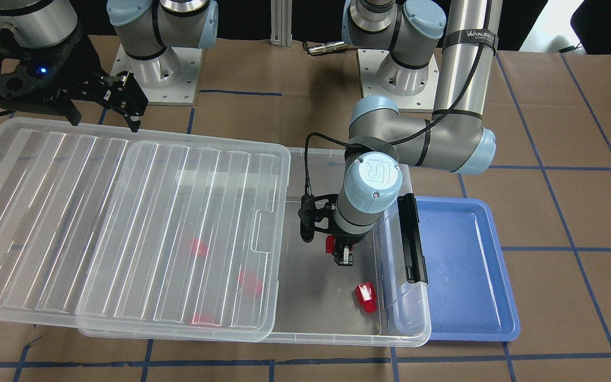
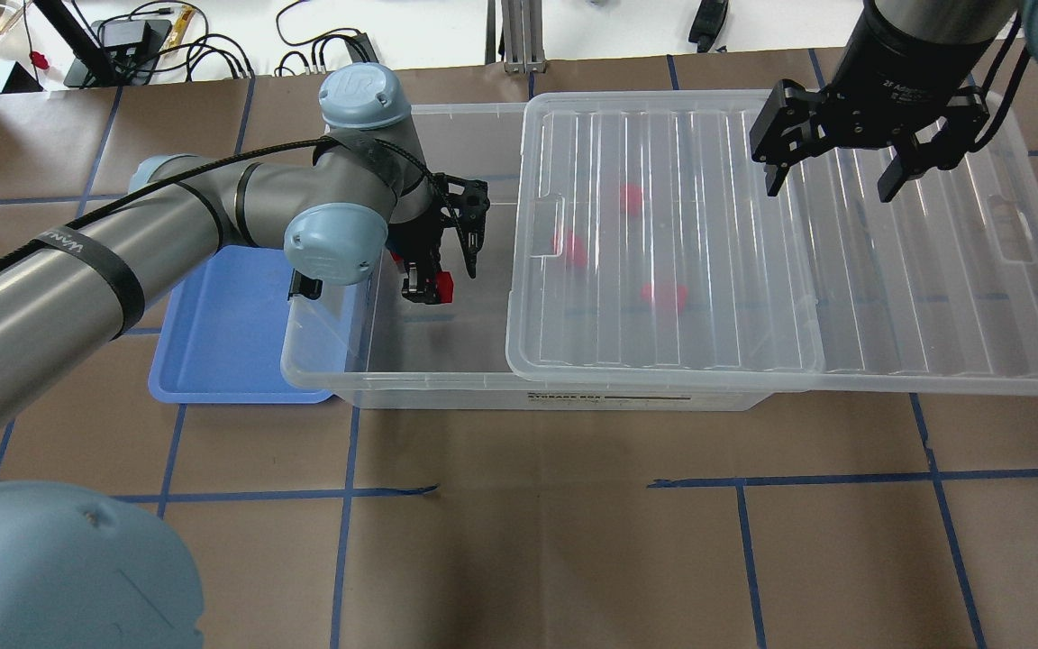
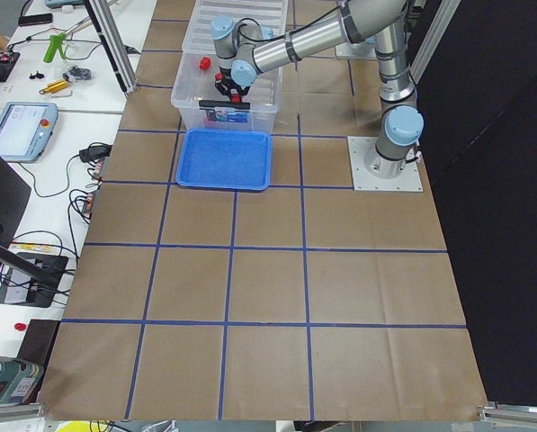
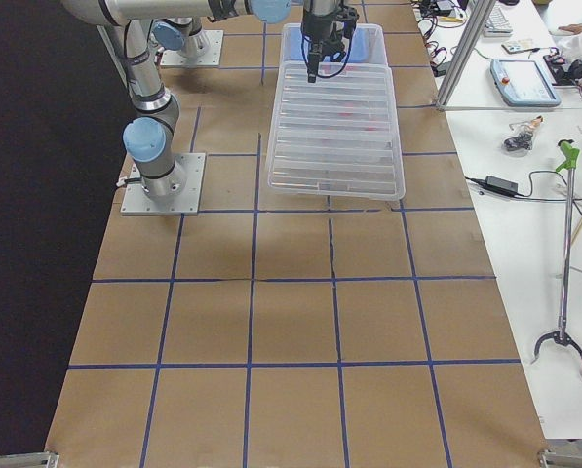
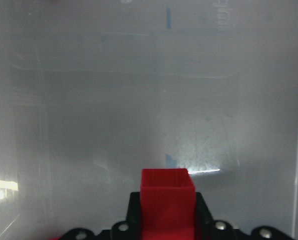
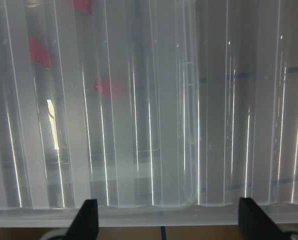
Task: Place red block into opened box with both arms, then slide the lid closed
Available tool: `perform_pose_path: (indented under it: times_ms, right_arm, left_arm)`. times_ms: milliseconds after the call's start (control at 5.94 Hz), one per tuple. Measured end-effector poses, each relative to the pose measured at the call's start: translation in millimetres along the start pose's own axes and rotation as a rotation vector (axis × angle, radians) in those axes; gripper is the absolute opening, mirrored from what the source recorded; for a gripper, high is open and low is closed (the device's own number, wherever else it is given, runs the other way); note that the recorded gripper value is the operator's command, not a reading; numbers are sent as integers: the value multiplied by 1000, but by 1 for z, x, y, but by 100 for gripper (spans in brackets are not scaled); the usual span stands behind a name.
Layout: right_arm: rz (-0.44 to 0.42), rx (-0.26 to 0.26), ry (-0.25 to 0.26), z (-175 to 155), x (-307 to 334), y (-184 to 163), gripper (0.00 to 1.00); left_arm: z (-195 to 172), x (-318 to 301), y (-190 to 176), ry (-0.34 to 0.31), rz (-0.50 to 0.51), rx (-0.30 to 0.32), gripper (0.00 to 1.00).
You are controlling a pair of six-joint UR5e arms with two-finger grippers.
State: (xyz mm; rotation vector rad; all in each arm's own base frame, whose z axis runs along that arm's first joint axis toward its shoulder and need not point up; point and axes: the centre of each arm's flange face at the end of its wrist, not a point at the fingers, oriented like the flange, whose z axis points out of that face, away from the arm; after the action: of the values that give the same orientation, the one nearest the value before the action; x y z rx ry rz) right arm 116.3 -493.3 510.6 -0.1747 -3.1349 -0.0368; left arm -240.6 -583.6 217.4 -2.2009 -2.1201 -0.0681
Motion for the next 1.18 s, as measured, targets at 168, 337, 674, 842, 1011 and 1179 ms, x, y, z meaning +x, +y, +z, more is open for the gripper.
perform_pose_path:
  times_ms: [168, 337, 674, 842, 1011, 1179]
  right_arm:
    - [0, -1, 1, 1, 1, -1, 100]
    - [2, 0, 3, 1, 2, -1, 100]
    - [4, 0, 8, 2, 4, -2, 100]
    - [4, 0, 8, 3, 4, -2, 100]
    - [6, -1, 9, 3, 5, -2, 100]
    - [3, 0, 12, 3, 9, -4, 100]
  left_arm:
    - [12, -4, 0, 5, -1, -2, 70]
    - [20, -7, 0, 3, -3, -3, 95]
    - [11, -8, -1, -13, -31, -3, 95]
    - [-11, -4, -1, -21, -47, -2, 95]
    - [-49, 7, 1, -30, -63, 3, 95]
    - [-93, 25, 8, -48, -113, 9, 96]
